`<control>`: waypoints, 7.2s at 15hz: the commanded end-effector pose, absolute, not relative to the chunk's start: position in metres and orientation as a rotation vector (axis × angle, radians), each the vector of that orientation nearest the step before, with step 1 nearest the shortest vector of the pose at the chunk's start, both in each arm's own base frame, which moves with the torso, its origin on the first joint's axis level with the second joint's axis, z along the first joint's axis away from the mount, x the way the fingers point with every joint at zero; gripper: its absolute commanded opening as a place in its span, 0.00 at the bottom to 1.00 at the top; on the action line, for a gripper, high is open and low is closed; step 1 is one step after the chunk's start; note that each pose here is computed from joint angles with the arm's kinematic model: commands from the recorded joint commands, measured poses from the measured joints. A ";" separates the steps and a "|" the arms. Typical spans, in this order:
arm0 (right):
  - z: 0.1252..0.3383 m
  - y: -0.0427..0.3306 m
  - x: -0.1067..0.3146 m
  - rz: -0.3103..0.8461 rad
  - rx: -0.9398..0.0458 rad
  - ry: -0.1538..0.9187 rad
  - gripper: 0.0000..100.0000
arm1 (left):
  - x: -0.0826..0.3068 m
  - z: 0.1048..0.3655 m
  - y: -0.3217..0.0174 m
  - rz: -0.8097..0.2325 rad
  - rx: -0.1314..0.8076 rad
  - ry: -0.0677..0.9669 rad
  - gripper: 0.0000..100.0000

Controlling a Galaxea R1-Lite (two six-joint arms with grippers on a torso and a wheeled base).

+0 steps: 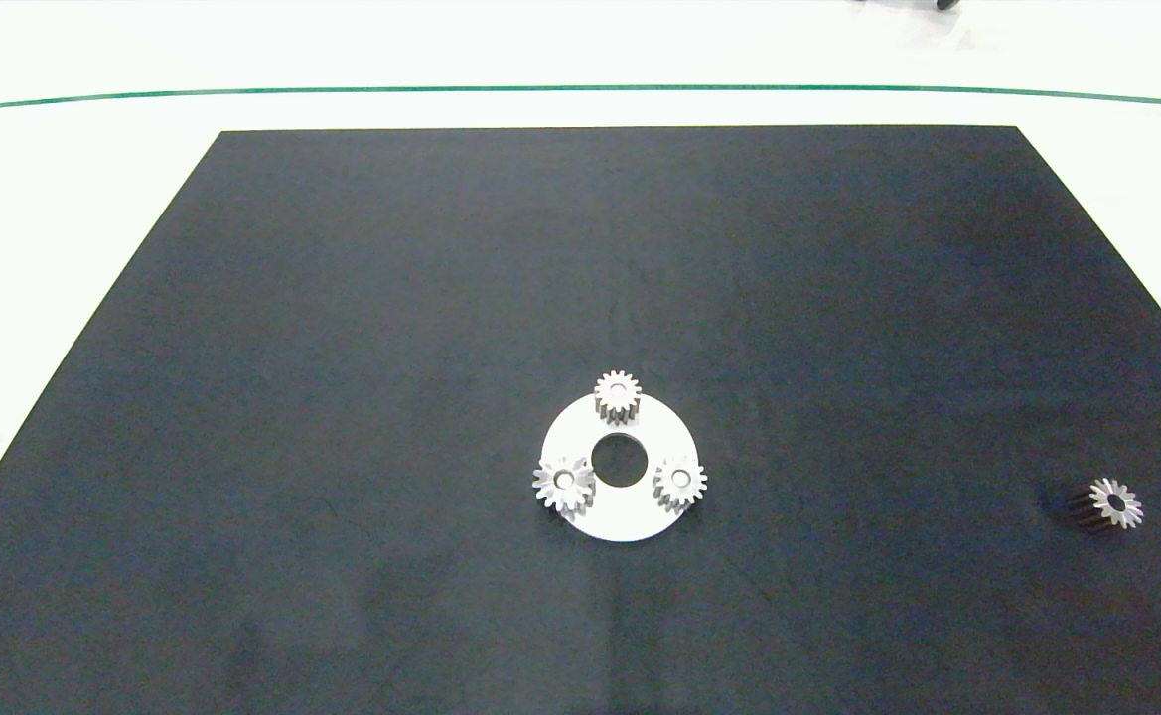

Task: Remove an incorrectly installed larger gear and replace it with the correct smaller gear

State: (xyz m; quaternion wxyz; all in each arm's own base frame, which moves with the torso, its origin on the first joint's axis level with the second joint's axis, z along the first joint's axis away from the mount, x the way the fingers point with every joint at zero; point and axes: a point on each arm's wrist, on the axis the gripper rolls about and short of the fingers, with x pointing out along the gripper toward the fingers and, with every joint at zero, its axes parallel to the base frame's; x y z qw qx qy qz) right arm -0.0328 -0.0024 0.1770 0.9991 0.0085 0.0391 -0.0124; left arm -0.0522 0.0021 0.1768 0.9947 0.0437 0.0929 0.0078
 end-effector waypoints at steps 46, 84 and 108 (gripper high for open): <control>0.237 0.001 0.047 -0.017 0.007 0.308 1.00 | 0.195 0.168 -0.199 -0.670 0.471 0.319 1.00; 0.232 0.001 0.047 -0.014 0.012 0.319 1.00 | 0.217 0.155 -0.221 -0.629 0.485 0.306 0.50; 0.232 0.001 0.047 -0.013 0.009 0.317 1.00 | 0.214 0.165 -0.222 -0.632 0.455 0.319 0.28</control>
